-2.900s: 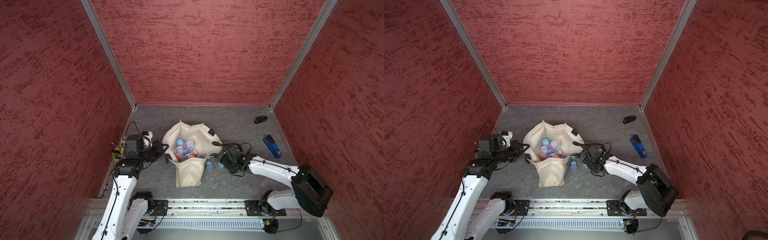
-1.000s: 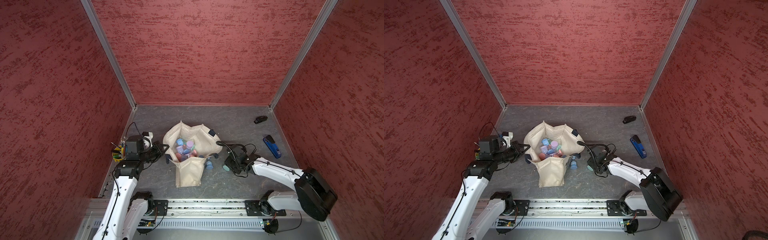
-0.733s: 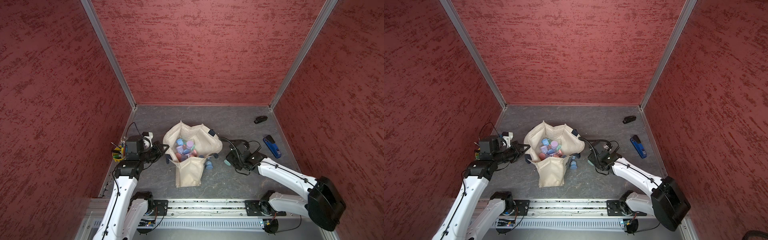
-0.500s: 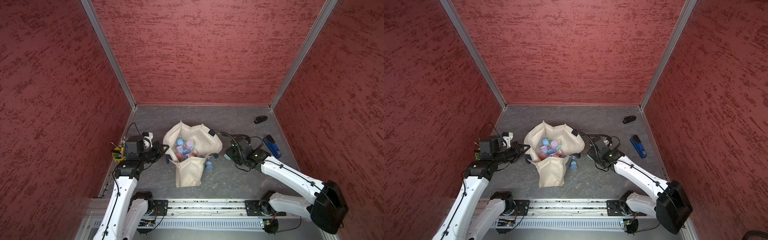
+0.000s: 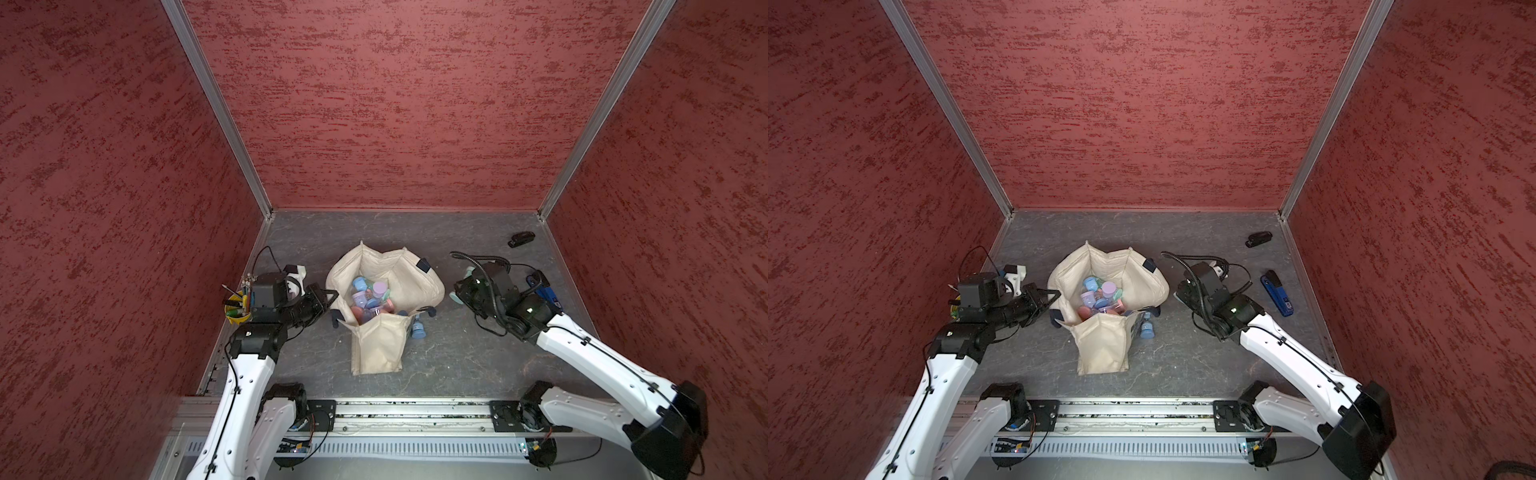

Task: Put the hourglass into the canvas bag
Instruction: Pick up the hourglass from the center of the board, then place the hourglass in the canvas bag, then pick up the hourglass from the center of the board.

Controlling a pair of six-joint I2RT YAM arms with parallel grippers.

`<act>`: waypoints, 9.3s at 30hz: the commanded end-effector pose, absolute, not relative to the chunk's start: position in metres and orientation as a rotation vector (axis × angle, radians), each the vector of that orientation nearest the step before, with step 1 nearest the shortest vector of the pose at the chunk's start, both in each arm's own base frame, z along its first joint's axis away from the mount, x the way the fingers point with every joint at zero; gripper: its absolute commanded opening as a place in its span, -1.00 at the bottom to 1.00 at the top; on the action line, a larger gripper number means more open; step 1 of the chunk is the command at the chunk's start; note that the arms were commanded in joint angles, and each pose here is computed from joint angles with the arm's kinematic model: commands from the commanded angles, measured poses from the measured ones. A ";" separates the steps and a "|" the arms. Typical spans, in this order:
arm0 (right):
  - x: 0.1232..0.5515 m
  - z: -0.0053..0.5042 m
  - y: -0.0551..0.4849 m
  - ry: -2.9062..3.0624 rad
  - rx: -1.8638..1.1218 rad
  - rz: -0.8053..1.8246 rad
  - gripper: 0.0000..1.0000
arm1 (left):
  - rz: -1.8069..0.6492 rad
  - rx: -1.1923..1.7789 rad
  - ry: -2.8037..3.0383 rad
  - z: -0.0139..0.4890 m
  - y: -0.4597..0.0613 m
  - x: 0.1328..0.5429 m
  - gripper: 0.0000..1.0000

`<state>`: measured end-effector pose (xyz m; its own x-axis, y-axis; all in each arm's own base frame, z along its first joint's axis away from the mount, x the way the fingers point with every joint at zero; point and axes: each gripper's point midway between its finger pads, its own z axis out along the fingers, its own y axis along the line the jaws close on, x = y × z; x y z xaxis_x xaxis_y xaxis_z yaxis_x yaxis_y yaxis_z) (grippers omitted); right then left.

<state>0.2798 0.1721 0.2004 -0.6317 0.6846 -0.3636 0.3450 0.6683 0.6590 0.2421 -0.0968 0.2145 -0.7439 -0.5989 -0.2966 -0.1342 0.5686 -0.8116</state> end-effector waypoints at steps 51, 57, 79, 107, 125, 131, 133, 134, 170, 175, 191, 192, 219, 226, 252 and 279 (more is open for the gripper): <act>0.274 0.345 0.373 2.160 -0.090 0.911 -0.83 | -1.114 -0.568 2.245 0.224 -0.099 0.239 -0.98; 0.279 0.323 0.380 2.263 -0.098 0.831 -0.81 | -1.115 -0.562 2.247 0.225 -0.100 0.239 -0.98; 0.268 0.244 0.416 2.483 -0.215 0.873 -0.82 | -1.104 -0.572 2.253 0.222 -0.099 0.238 -0.98; 0.261 0.158 0.431 2.645 -0.203 0.810 -0.78 | -1.102 -0.568 2.259 0.217 -0.100 0.238 -0.98; 0.284 0.264 0.381 2.399 -0.100 0.656 0.33 | -1.101 -0.569 2.254 0.218 -0.099 0.239 -0.98; 0.275 0.291 0.336 2.308 -0.034 0.617 0.33 | -1.097 -0.572 2.253 0.220 -0.099 0.239 -0.98; 0.268 0.291 0.321 2.293 -0.024 0.610 0.34 | -1.096 -0.573 2.255 0.220 -0.099 0.239 -0.98; 0.263 0.299 0.311 2.271 -0.014 0.626 0.35 | -1.097 -0.574 2.256 0.220 -0.099 0.239 -0.97; 0.178 0.081 0.280 2.633 0.003 0.597 0.28 | -1.081 -0.559 2.246 0.224 -0.098 0.240 -1.00; 0.195 0.072 0.275 2.654 0.042 0.510 0.33 | -1.074 -0.558 2.252 0.223 -0.098 0.239 -1.00; 0.238 0.054 0.278 2.680 0.118 0.562 0.29 | -1.076 -0.584 2.260 0.209 -0.097 0.243 -1.00; 0.240 0.052 0.280 2.684 0.120 0.560 0.29 | -1.081 -0.582 2.257 0.209 -0.098 0.243 -1.00; 0.245 0.036 0.233 2.738 0.381 0.356 -0.60 | -1.080 -0.567 2.264 0.206 -0.098 0.246 -1.00; 0.227 0.035 0.179 2.725 0.526 0.313 -0.66 | -1.081 -0.566 2.264 0.205 -0.099 0.246 -1.00; 0.244 0.064 0.152 2.665 0.614 0.278 -0.85 | -1.108 -0.535 2.250 0.215 -0.102 0.249 -1.00; 0.278 0.328 0.203 2.058 0.281 0.856 -1.00 | -1.128 -0.517 2.260 0.218 -0.109 0.246 -1.00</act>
